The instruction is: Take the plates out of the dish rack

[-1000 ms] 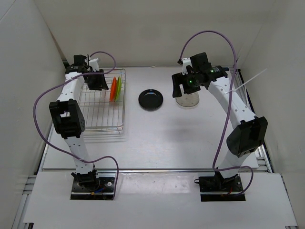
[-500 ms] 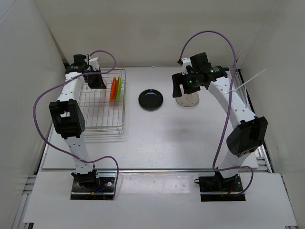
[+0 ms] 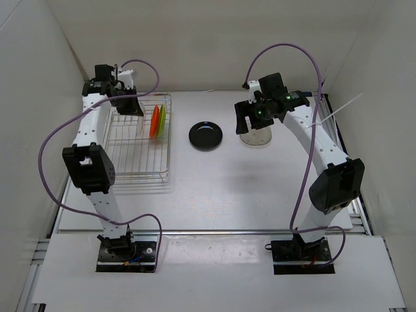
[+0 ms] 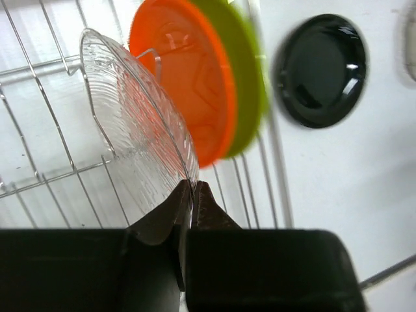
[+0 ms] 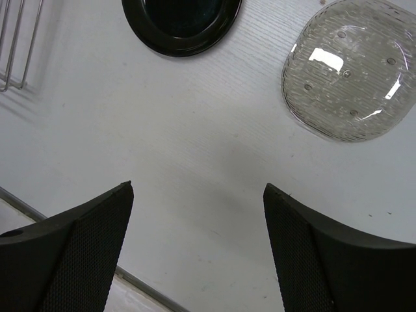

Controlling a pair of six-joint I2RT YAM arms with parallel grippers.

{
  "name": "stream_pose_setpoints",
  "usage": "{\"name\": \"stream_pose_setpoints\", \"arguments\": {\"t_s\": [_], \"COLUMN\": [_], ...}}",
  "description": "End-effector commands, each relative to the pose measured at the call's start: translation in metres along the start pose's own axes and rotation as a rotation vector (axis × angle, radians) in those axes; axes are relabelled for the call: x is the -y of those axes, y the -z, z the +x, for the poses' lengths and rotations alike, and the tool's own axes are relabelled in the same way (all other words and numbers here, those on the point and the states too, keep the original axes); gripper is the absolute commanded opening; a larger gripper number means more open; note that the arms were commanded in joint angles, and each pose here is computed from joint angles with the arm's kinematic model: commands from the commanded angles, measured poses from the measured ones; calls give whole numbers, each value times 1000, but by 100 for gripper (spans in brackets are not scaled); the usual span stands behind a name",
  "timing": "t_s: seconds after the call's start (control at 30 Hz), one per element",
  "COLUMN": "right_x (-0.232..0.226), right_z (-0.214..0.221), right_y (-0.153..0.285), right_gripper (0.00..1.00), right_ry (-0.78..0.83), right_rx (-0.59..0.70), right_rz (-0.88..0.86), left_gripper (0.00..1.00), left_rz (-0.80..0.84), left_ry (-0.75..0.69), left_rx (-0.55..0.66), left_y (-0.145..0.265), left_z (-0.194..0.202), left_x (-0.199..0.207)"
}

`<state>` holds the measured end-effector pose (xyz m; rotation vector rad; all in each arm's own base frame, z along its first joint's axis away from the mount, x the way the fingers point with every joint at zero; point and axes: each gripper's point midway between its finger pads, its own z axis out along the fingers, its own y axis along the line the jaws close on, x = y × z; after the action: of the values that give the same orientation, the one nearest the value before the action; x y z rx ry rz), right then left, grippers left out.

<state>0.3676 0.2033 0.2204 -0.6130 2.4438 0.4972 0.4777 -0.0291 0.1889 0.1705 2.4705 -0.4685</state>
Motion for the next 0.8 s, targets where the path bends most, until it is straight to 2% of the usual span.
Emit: {"name": "stream_pose_setpoints", "arguments": {"t_s": [0.0, 0.07, 0.1, 0.17, 0.2, 0.27, 0.3, 0.33, 0.37, 0.4, 0.43, 0.47, 0.5, 0.53, 0.57, 0.6, 0.63, 0.67, 0.7, 0.77], "right_x": [0, 1, 1, 1, 1, -4, -7, -11, -15, -17, -22, -26, -26, -28, -29, -28, -33, -32, -30, -35], "right_z": [-11, -18, -18, -19, -19, -30, -33, -39, -48, -54, -59, -66, -68, -75, -78, -75, -77, -75, -66, -57], "right_y": [16, 20, 20, 24, 24, 37, 40, 44, 57, 67, 75, 91, 99, 116, 126, 130, 145, 148, 141, 141], "right_gripper": [84, 84, 84, 84, 84, 84, 84, 85, 85, 85, 87, 87, 87, 88, 88, 88, 88, 88, 88, 89], "right_ry": [19, 24, 24, 26, 26, 37, 41, 38, 38, 42, 50, 63, 47, 45, 50, 36, 53, 55, 48, 73], "right_rx": [57, 77, 77, 86, 86, 129, 141, 159, 191, 222, 245, 289, 306, 363, 392, 399, 451, 464, 444, 432], "right_rz": [25, 36, 36, 45, 45, 36, 22, 10, 9, -6, -20, -20, -23, -27, -29, -34, -34, -22, -22, -48], "left_gripper": [11, 11, 11, 11, 11, 11, 11, 11, 11, 11, 11, 11, 11, 11, 11, 11, 11, 11, 11, 11], "left_rz": [-8, 6, 17, 30, 31, 14, -6, -37, -152, -145, -194, -323, -322, -371, -483, -498, -500, -599, -623, -667], "left_ry": [-180, -228, -261, -337, -397, -528, -585, -634, -677, -780, -834, -906, -1015, -1075, -1178, -1291, -1399, -1427, -1569, -1738], "left_rx": [187, 208, 251, 243, 273, 267, 304, 315, 291, 332, 340, 298, 288, 291, 253, 155, 120, 139, 47, 67], "left_y": [114, 135, 158, 170, 186, 183, 194, 193, 184, 178, 174, 165, 157, 148, 150, 127, 115, 115, 97, 89], "left_z": [-35, -30, -30, -17, -13, -1, 1, 2, 6, 4, 5, 9, 20, 19, 21, 44, 60, 57, 77, 96], "left_x": [53, 68, 81, 96, 114, 134, 146, 153, 143, 173, 179, 168, 193, 200, 195, 194, 208, 208, 207, 238]}}
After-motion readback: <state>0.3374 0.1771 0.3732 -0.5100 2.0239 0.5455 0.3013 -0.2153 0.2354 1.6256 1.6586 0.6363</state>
